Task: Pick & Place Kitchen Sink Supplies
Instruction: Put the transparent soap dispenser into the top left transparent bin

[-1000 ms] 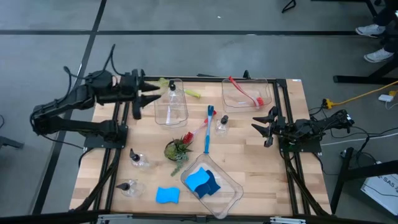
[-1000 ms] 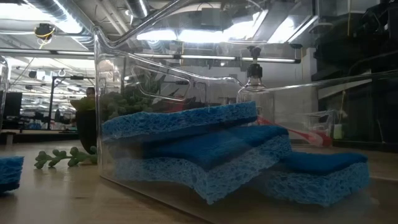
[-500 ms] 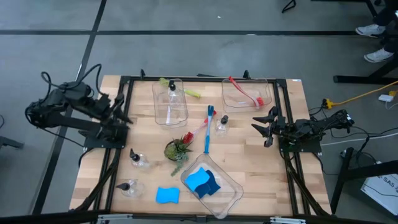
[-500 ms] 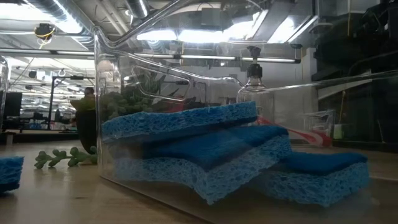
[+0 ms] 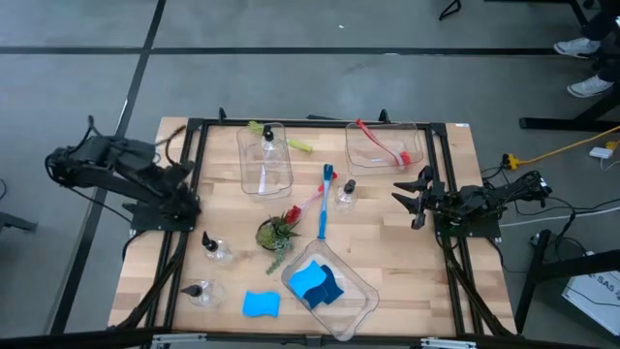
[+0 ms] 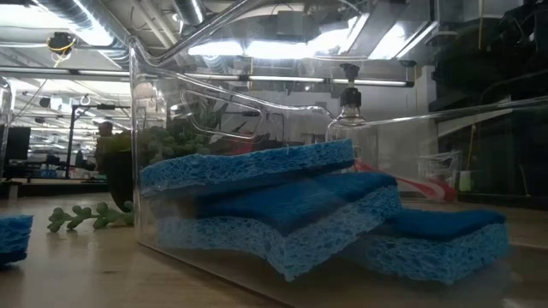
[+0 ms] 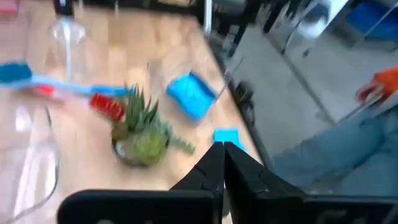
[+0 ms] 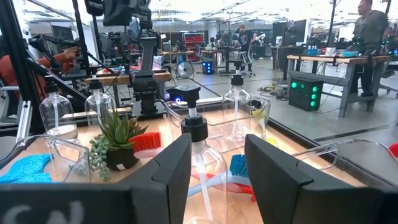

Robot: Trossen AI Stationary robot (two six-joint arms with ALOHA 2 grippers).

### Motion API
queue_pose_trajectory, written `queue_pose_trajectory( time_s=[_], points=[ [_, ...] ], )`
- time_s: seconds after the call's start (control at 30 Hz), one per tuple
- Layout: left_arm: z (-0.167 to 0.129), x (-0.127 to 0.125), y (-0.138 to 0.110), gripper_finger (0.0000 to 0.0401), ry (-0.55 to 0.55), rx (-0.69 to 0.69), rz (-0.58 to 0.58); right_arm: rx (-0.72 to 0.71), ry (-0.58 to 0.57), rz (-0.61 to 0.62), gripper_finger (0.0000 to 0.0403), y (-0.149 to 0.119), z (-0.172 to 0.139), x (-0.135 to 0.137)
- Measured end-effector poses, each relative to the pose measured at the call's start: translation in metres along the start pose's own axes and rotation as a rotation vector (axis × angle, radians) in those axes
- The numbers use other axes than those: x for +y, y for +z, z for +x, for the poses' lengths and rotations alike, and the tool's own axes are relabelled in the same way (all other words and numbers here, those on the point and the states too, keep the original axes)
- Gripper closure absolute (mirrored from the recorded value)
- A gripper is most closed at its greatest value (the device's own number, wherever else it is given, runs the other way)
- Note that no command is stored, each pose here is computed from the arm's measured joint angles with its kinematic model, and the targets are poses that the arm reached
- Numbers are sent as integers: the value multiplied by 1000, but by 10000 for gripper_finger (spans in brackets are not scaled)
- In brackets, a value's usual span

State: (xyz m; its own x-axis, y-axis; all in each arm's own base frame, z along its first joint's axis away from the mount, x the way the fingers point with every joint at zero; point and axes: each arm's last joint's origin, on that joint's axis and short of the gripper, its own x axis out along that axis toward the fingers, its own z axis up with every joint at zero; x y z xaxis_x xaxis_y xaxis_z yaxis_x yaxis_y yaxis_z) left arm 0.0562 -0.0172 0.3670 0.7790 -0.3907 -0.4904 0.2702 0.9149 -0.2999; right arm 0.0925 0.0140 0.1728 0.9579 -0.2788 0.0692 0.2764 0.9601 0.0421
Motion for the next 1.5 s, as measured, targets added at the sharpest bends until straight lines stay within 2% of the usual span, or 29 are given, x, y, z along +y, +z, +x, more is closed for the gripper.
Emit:
queue_pose_trajectory(
  time_s=[0.13,0.3,0.43,0.57,0.7,0.9,1.03,1.2,1.37,1.5],
  points=[
    [18,2,3,399,16,121,17,0,0,3,254,0,0,0],
    [34,-3,11,399,-15,257,44,0,0,3,254,0,0,0],
    [30,-13,19,399,6,382,53,0,0,3,254,0,0,0],
    [23,-23,28,399,4,422,39,0,0,0,253,0,0,0],
    [20,-27,24,400,-5,473,-49,0,0,0,254,0,0,0],
    [20,-22,8,391,106,625,-246,0,0,0,254,0,0,0],
    [21,-22,2,357,142,681,-427,0,0,1,254,0,0,0],
    [28,-21,-4,288,179,722,-594,0,0,1,254,0,0,0],
    [48,-20,-9,218,191,688,-591,0,0,2,254,0,0,0],
    [66,-20,-16,184,209,631,-540,0,0,3,254,0,0,0]
  ],
)
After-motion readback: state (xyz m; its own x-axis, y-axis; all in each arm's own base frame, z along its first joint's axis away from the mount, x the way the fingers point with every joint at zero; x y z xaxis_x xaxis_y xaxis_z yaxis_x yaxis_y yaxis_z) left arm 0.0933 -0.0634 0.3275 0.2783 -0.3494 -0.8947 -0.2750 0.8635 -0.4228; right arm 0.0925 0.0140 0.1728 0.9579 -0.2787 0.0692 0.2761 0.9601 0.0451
